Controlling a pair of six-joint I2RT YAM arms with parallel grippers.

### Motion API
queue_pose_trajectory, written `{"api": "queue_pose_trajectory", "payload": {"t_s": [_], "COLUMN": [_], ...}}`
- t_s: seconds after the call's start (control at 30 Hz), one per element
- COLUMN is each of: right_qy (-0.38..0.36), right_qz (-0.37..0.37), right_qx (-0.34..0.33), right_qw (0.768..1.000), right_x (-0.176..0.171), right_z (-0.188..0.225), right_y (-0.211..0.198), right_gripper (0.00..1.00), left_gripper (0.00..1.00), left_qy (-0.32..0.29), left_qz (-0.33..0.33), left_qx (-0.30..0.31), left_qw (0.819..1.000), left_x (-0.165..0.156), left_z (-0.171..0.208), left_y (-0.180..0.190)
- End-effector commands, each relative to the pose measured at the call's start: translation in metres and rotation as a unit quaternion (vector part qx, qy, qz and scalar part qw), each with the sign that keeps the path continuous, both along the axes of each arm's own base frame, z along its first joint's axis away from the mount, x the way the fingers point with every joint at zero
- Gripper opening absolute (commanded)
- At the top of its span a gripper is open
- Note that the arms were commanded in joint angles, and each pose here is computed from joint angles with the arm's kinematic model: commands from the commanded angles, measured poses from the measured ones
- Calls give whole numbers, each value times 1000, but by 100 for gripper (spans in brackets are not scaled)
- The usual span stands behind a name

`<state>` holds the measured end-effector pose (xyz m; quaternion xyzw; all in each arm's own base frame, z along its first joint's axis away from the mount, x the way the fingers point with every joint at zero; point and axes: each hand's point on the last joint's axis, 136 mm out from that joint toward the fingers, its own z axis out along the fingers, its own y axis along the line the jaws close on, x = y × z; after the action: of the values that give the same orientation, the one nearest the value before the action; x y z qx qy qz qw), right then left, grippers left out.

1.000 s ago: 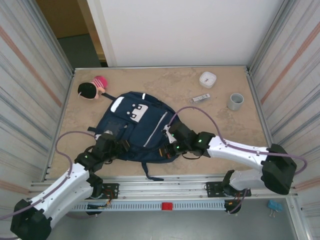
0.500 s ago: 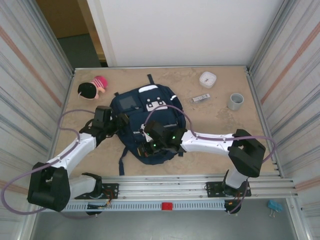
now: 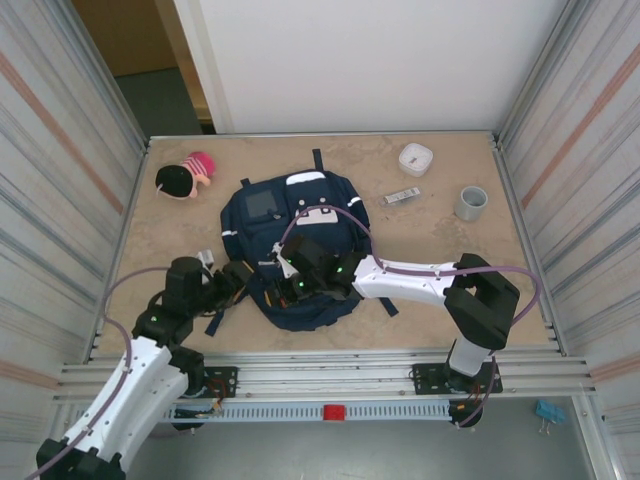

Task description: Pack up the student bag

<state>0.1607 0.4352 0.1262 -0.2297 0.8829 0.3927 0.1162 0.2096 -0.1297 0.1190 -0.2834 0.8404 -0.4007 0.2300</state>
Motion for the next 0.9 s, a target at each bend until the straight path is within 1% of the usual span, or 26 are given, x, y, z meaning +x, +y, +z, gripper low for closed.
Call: {"api": "queue_pose_trajectory", "payload": {"t_s": [0.0, 0.03, 0.13, 0.23, 0.3, 0.37, 0.43, 0.57, 0.77, 0.87], "right_qy": [8, 9, 11, 9, 8, 5, -2, -12, -24, -23], "right_qz": [27, 26, 27, 26, 24, 17, 8, -17, -56, -80], "right_qx": [50, 50, 53, 54, 51, 38, 20, -12, -61, -82], "right_qw": [998, 998, 998, 998, 998, 999, 1000, 1000, 996, 993], "right_x": [-9, -8, -9, -10, -10, -9, -7, -3, 4, 14], "right_z": [22, 22, 23, 25, 26, 25, 22, 17, 7, -2], "right_y": [18, 17, 18, 16, 14, 7, -4, -37, -97, -128], "right_gripper": [0, 0, 0, 0, 0, 0, 0, 0, 0, 0], "left_gripper": [52, 52, 46, 37, 24, 9, 0, 0, 0, 0], "left_qy": [-7, -8, -9, -9, -6, 1, 8, 12, 7, 9], "left_qz": [-14, -18, -24, -19, -14, -4, 2, 17, 13, 10], "left_qx": [-48, -47, -54, -60, -55, -27, 9, 55, 88, 95], "left_qw": [999, 999, 998, 998, 998, 1000, 1000, 998, 996, 995], "left_x": [4, 4, 9, 15, 18, 19, 18, 20, 25, 28], "left_z": [13, 13, 11, 8, 6, 2, -4, -9, -5, -1], "left_y": [-19, -22, -30, -33, -32, -24, -15, 7, 30, 38]}}
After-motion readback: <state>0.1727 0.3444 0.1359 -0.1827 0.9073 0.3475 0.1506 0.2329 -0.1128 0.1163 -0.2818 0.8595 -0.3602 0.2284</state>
